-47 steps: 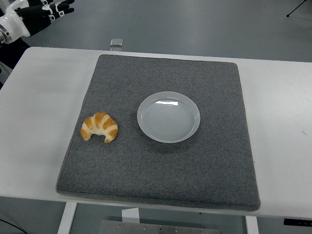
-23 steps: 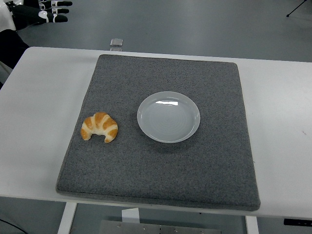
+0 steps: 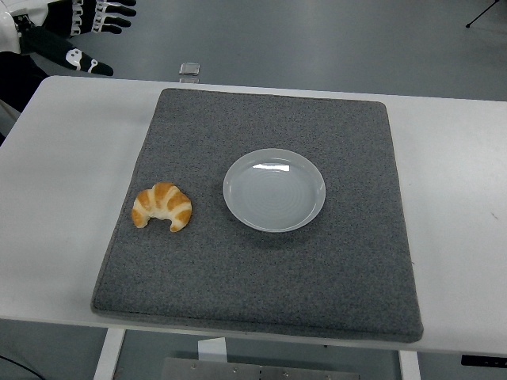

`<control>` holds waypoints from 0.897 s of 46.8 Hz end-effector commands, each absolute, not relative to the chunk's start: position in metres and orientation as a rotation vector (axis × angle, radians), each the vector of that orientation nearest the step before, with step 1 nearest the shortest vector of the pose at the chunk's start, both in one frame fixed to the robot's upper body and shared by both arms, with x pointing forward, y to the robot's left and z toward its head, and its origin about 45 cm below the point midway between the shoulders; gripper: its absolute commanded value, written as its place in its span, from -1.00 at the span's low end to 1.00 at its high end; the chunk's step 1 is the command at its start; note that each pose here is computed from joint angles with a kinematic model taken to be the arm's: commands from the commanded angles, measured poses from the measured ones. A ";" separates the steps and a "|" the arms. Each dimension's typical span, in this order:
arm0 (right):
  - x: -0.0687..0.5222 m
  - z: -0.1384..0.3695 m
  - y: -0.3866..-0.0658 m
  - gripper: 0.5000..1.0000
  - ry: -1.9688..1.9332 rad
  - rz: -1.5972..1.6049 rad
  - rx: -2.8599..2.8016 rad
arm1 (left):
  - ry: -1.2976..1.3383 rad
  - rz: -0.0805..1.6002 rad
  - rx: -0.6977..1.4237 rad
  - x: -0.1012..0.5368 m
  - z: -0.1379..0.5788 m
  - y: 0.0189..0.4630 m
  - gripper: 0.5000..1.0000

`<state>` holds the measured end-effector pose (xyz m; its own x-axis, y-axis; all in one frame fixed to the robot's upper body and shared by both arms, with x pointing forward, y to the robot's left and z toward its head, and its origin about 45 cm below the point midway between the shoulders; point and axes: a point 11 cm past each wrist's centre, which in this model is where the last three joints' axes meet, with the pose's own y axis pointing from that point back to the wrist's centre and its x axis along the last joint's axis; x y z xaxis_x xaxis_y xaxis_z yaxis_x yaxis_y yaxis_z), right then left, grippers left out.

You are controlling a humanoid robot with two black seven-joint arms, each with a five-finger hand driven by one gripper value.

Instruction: Place the bread on the plate

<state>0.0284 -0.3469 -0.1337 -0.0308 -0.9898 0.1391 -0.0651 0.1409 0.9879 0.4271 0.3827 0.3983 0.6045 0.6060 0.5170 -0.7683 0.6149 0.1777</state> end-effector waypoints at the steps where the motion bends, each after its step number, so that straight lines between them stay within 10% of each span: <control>1: 0.028 -0.134 -0.347 0.81 -1.341 -1.092 1.140 | -0.465 0.786 0.438 0.422 0.394 0.381 0.99; 42: 0.028 -0.134 -0.347 0.81 -1.341 -1.089 1.139 | -0.843 0.716 0.597 0.359 0.268 0.331 0.98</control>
<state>0.0284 -0.3469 -0.1337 -0.0306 -0.9898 0.1393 -0.0651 0.1410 0.9879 0.3638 0.3353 0.2836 0.4965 0.3459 0.7961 -0.7548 0.6249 0.1992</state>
